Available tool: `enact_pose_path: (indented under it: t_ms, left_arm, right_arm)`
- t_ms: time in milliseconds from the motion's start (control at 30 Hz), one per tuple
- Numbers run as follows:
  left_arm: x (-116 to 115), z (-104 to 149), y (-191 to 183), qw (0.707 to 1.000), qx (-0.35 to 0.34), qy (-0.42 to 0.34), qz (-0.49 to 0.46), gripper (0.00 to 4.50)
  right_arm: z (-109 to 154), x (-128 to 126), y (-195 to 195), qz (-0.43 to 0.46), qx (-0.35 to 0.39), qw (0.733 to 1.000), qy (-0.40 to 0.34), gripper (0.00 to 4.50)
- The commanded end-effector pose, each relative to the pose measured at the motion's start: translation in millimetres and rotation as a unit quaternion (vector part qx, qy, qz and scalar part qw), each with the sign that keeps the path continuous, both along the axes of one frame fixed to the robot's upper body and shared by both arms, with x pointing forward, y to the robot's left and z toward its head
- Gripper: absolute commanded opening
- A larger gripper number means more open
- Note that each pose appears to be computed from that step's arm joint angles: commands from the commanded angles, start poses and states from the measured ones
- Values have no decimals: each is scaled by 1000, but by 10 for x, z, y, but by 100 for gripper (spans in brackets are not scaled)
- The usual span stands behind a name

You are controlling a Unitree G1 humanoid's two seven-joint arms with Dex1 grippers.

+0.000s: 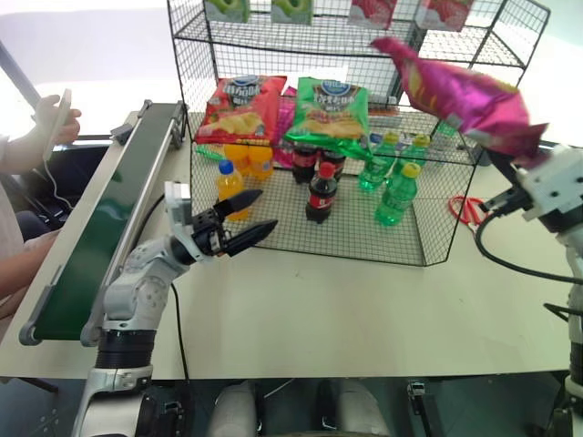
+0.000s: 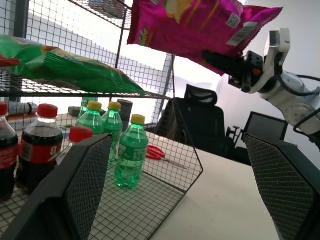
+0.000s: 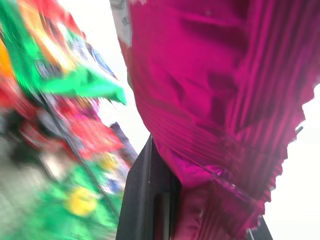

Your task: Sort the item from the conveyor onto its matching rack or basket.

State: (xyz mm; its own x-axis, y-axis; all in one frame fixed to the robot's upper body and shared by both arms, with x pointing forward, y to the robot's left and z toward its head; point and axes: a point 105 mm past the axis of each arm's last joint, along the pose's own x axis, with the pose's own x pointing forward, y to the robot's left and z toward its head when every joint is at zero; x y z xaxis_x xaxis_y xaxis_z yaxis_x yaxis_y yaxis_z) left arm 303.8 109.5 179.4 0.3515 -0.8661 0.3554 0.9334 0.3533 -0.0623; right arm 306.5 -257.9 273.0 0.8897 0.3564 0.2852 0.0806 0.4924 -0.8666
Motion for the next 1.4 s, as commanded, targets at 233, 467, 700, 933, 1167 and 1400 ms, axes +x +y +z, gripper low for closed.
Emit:
enact_pose_path:
  t_ms: [233, 467, 700, 933, 1167, 1400]
  left_arm:
    - [-106, 126, -176, 999, -7, -44, 17, 444]
    - [-130, 181, -266, 998, -31, -57, 27, 444]
    - [-133, 176, -331, 997, -32, -62, 26, 444]
    - [-148, 163, -332, 997, -26, -66, 30, 448]
    - [-155, 131, -299, 997, -20, -64, 38, 450]
    - [-159, 96, -329, 997, -18, -62, 37, 450]
  right_arm:
    - [27, 317, -175, -110, -160, 980, -51, 0]
    - [52, 585, -195, -157, -125, 978, -59, 0]
    - [-2, 861, -101, -173, -153, 972, -45, 0]
    - [-25, 934, -215, -191, -107, 976, -21, 48]
    - [36, 822, -206, -148, -49, 988, 21, 371]
    - [147, 683, -178, -71, 50, 988, 126, 443]
